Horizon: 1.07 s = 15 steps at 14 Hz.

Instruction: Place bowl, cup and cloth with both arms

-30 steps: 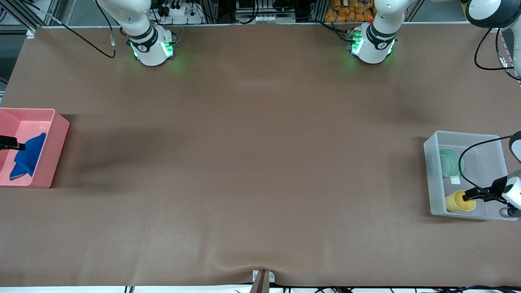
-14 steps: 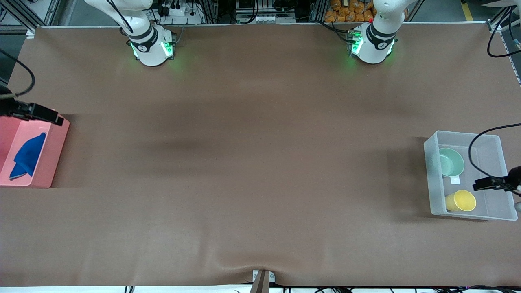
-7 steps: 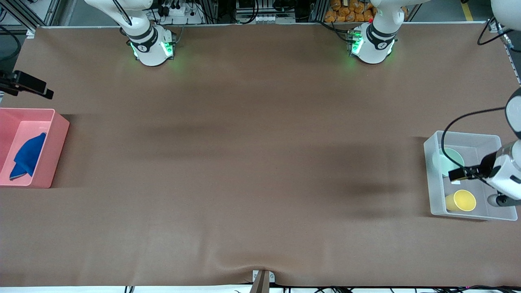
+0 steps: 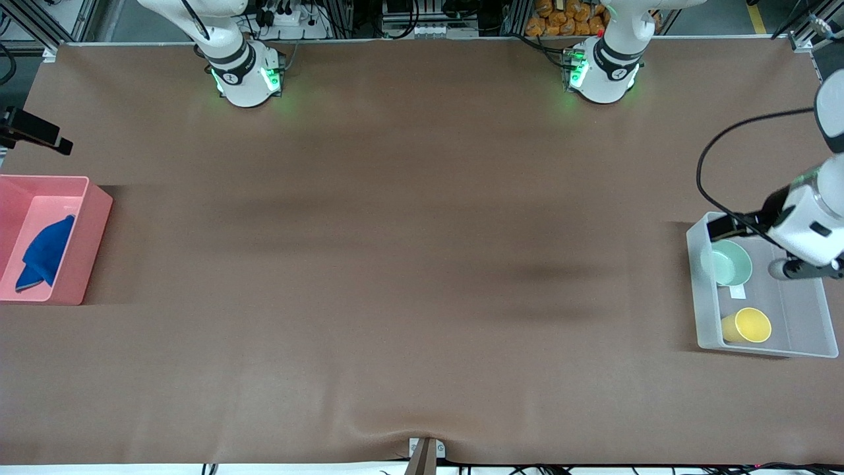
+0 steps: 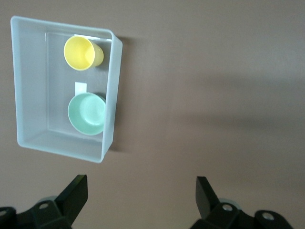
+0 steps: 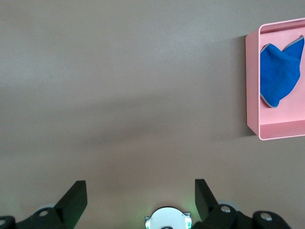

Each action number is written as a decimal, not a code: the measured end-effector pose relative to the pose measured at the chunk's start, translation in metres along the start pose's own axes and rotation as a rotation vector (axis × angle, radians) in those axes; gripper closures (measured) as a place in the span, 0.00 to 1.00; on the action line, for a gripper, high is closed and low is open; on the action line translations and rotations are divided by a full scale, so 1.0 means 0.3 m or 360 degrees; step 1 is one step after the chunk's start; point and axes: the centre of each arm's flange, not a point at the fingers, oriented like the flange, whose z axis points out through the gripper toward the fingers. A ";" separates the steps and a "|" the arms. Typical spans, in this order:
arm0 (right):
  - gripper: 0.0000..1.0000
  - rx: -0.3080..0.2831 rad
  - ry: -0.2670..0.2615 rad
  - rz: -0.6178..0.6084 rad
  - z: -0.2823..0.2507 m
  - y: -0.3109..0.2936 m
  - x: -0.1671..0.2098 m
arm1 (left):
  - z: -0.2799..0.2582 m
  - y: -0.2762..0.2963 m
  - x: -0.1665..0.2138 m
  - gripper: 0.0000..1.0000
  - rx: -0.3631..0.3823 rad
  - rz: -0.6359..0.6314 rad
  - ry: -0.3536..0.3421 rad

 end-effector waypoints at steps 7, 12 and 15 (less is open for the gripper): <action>0.00 -0.0002 -0.0035 -0.0045 0.043 0.000 0.020 | -0.124 -0.019 -0.300 0.00 -0.0048 0.0089 0.0035; 0.00 -0.0002 -0.0024 -0.0029 0.046 0.018 0.027 | -0.096 -0.073 -0.285 0.00 -0.0118 0.0053 0.0045; 0.00 -0.0006 0.0011 -0.0019 0.040 0.029 0.036 | -0.114 -0.060 -0.261 0.00 -0.0164 0.0053 0.0067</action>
